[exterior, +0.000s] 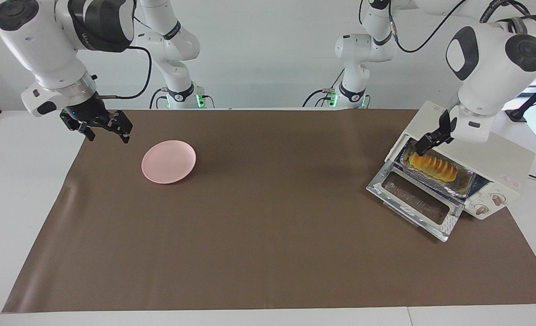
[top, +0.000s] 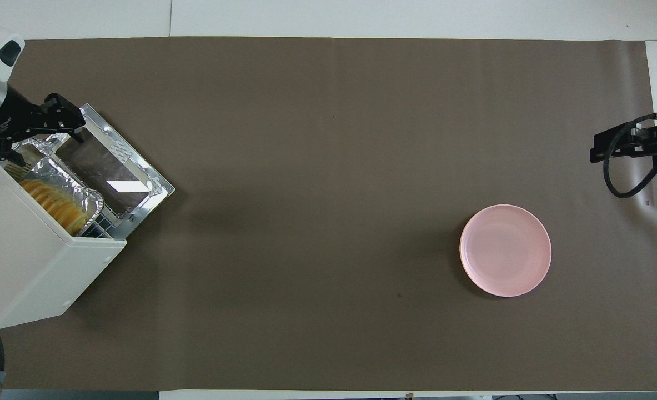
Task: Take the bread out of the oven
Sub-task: 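Reach into the oven and grasp the foil tray with the left gripper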
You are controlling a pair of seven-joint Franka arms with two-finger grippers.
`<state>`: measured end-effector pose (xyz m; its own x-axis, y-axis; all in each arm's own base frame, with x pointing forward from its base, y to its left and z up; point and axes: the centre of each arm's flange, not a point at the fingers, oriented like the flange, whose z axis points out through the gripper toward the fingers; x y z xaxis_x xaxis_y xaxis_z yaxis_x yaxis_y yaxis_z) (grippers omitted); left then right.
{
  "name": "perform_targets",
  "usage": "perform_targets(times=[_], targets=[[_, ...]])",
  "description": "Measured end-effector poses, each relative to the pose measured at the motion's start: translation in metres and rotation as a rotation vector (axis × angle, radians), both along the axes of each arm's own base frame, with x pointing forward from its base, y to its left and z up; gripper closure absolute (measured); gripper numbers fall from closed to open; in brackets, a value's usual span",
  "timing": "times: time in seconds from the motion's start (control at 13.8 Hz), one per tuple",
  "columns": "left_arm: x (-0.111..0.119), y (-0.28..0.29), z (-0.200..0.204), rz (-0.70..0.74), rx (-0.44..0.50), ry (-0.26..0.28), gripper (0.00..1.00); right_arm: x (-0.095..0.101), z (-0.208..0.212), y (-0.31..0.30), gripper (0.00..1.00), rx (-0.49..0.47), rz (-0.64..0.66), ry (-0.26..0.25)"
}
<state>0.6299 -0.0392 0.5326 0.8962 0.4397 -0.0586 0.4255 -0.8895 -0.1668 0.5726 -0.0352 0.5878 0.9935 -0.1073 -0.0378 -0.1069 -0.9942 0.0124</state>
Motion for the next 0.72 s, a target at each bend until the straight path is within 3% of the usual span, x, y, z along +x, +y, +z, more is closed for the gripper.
perform_targets(times=[0.36,0.72], targets=[[0.027,-0.008,-0.052,0.23,0.086,-0.077,0.0,0.0,0.0,0.0,0.0,0.0,0.0,0.0],[0.023,0.0,-0.1,0.347,0.186,-0.097,0.0,0.0,0.0,0.0,0.0,0.0,0.0,0.0]])
